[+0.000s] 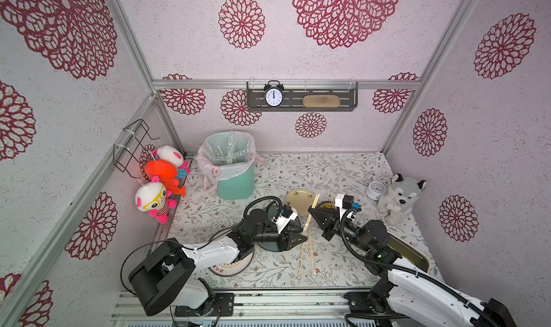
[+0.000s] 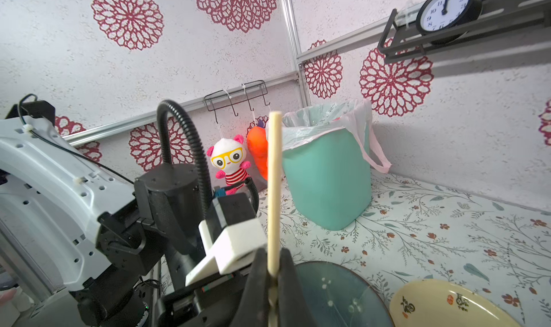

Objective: Remove the packaging of disposable chopsticks
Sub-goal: Remove the packet bag from the disposable chopsticks.

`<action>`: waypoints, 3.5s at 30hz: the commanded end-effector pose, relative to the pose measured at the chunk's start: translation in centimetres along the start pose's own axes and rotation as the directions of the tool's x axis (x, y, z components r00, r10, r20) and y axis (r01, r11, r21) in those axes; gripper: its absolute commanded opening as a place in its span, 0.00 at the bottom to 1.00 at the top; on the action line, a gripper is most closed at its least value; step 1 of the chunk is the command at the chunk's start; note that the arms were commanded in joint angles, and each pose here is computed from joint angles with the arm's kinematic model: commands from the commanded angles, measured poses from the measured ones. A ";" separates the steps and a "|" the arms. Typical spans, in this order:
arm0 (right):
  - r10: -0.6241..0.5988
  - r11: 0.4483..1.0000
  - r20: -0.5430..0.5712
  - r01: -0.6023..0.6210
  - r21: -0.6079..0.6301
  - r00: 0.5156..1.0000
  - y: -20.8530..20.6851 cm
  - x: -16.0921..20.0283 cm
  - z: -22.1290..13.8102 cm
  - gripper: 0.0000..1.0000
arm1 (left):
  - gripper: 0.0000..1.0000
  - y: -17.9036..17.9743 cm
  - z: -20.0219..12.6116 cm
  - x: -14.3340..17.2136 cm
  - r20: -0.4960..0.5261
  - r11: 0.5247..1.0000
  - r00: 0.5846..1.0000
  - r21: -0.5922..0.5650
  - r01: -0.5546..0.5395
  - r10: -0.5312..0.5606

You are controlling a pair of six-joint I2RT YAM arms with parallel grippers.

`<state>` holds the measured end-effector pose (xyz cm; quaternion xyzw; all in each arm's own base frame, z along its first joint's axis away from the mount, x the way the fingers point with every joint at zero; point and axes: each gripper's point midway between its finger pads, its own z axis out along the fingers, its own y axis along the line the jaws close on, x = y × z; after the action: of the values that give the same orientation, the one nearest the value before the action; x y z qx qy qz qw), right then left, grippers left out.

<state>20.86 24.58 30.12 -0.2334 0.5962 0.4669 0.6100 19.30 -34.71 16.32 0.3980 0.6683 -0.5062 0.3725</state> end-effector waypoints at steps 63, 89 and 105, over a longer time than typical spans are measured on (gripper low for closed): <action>0.018 0.999 0.244 -0.011 -0.031 0.970 -0.3 -8.2 -2.0 0.00 | 0.00 1.4 -1.0 4.4 -0.076 0.997 0.995 -0.035 0.069 -0.072; -0.034 0.998 0.280 0.048 -0.045 0.959 0.8 -9.3 -2.9 0.00 | 0.00 1.1 0.1 6.3 -0.162 0.995 0.982 0.011 0.102 -0.099; -0.032 0.996 0.254 0.052 -0.072 0.967 1.1 -8.5 -2.7 0.00 | 0.00 1.4 0.4 5.9 -0.167 0.995 0.981 -0.001 0.098 -0.097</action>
<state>21.49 22.40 29.69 -0.2016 0.6164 0.5021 0.5721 19.40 -35.40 16.39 0.4204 0.6410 -0.5182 0.3792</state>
